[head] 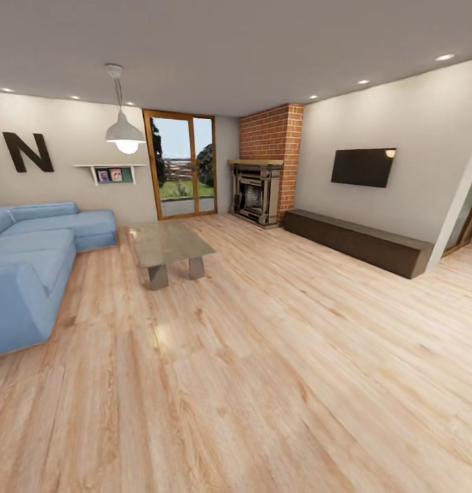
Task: In the kitchen, take the popcorn bag from the countertop, put it into the microwave, and heat it until the popcorn is cooked so the cooked popcorn ends up inside the bag.
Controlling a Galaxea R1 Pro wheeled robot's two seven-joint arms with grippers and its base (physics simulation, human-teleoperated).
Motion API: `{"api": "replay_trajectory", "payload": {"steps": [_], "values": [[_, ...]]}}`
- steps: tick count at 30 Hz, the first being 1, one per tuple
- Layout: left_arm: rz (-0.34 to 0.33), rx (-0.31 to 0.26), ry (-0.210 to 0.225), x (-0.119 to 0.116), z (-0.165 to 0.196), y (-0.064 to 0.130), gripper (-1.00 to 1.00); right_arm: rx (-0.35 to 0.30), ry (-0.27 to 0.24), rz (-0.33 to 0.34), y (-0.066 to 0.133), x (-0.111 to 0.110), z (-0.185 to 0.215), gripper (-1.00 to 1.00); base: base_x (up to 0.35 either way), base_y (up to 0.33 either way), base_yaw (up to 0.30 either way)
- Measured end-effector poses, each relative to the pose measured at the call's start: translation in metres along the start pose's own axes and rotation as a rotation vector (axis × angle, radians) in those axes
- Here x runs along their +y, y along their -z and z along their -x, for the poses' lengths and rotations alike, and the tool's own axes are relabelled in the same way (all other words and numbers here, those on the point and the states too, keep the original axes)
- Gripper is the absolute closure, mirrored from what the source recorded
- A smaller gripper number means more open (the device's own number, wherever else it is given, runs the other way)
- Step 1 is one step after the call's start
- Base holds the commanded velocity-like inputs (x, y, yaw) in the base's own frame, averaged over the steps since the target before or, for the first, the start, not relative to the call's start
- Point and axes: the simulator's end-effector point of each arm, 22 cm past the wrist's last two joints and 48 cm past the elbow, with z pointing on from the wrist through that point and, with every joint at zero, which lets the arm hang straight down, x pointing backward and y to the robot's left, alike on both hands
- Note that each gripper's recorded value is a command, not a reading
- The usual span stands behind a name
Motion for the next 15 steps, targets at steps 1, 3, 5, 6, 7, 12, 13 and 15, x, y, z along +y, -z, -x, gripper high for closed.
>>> {"api": "replay_trajectory", "payload": {"steps": [1, 3, 5, 6, 7, 12, 13, 15], "values": [[-0.001, 0.001, 0.0, -0.0005, -0.0002, 0.0, -1.0, 0.0, 0.001, 0.0, 0.0, -0.0002, -0.0001, -1.0, 0.321, 0.0, -0.002], [-0.002, 0.001, 0.0, -0.0017, -0.0004, 0.0, -1.0, -0.001, 0.0, -0.001, 0.0, -0.0011, 0.0002, -1.0, 0.322, 0.0, -0.001], [-0.003, 0.002, 0.001, -0.002, -0.0004, 0.0, -1.0, -0.004, -0.001, -0.002, 0.0, -0.0012, 0.0009, -1.0, 0.322, 0.0, 0.0], [-0.003, 0.002, 0.001, -0.0021, -0.0005, 0.0, -1.0, -0.006, -0.001, -0.004, 0.0, -0.0014, 0.0014, -1.0, 0.322, 0.0, 0.0], [-0.003, 0.003, 0.001, -0.0022, -0.0006, 0.0, -1.0, -0.008, -0.001, -0.004, 0.0, -0.0015, 0.0018, -1.0, 0.322, 0.0, 0.0], [-0.003, 0.003, 0.002, -0.0023, -0.0008, 0.0, -1.0, -0.012, 0.006, -0.008, 0.0, -0.0008, 0.0026, -1.0, 0.322, 0.0, 0.0], [-0.003, 0.003, 0.002, -0.0023, -0.0008, 0.0, -1.0, -0.013, 0.009, -0.008, 0.0, -0.0006, 0.0028, -1.0, 0.322, 0.0, 0.0], [-0.003, 0.003, 0.002, -0.0023, -0.0008, 0.0, -1.0, -0.012, 0.008, -0.008, 0.0, -0.0006, 0.0026, -1.0, 0.322, 0.0, 0.0]]}}
